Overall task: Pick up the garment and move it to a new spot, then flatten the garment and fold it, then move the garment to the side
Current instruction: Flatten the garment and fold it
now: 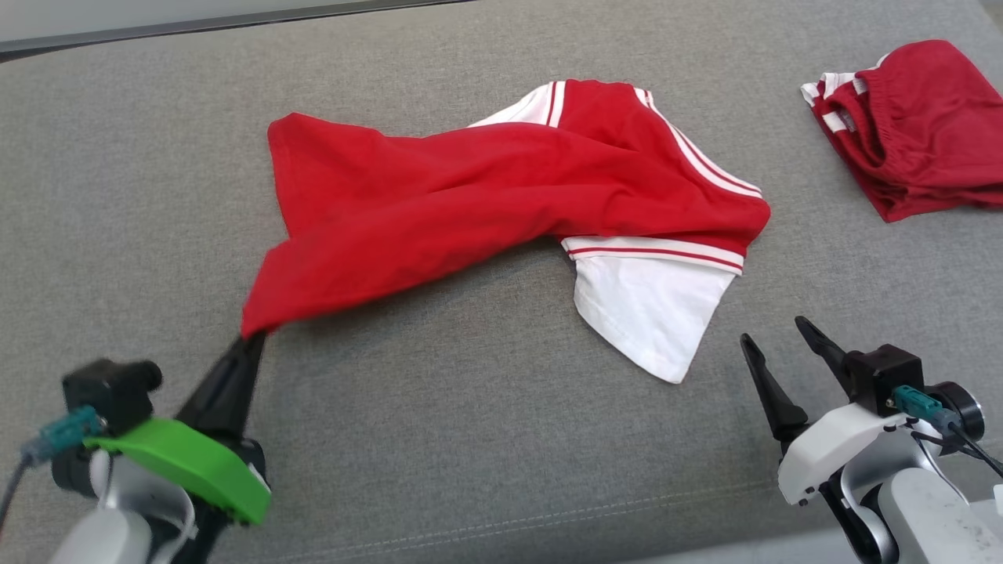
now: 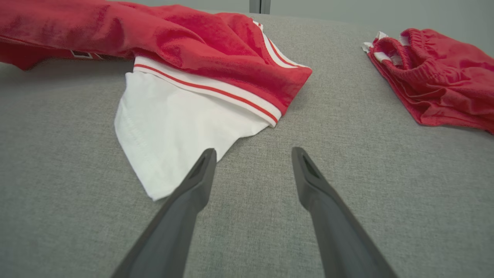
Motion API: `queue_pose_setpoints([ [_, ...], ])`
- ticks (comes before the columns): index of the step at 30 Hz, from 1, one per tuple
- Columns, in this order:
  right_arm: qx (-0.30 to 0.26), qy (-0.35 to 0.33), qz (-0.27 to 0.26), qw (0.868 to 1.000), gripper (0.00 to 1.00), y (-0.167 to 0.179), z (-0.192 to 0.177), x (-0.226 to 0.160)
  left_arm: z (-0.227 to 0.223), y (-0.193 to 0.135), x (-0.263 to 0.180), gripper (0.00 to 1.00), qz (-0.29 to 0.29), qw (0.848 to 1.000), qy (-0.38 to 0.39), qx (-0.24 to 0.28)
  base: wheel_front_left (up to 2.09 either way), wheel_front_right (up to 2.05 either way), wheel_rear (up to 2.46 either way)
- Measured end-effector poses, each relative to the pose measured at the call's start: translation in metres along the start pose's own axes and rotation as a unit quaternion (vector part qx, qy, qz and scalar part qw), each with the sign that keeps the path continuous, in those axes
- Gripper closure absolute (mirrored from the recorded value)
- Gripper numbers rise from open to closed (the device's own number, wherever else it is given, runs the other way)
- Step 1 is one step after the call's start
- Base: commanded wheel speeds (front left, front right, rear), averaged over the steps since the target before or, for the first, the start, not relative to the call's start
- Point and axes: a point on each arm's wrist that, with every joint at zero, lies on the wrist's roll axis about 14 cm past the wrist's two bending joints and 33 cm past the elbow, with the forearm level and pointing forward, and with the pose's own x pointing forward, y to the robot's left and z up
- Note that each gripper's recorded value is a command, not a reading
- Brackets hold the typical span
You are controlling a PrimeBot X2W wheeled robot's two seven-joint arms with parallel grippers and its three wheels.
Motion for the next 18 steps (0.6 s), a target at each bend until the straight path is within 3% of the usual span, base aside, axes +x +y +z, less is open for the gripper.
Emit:
queue_pose_setpoints([
  [7,-0.006,0.002,0.014,1.0,0.0,0.006,-0.001,0.01,-0.064,-0.011,-0.029,1.0,0.034,0.993,0.044,-0.099,0.0,0.0,0.0],
  [12,-0.013,-0.003,0.028,1.0,0.0,0.013,0.006,0.015,-0.104,-0.001,-0.035,1.0,0.061,0.988,0.096,-0.107,0.0,0.0,0.0],
  [18,-0.02,-0.011,0.025,0.999,0.0,0.008,0.014,0.013,-0.118,-0.005,-0.033,1.0,0.054,0.989,0.103,-0.09,0.0,0.0,0.0],
])
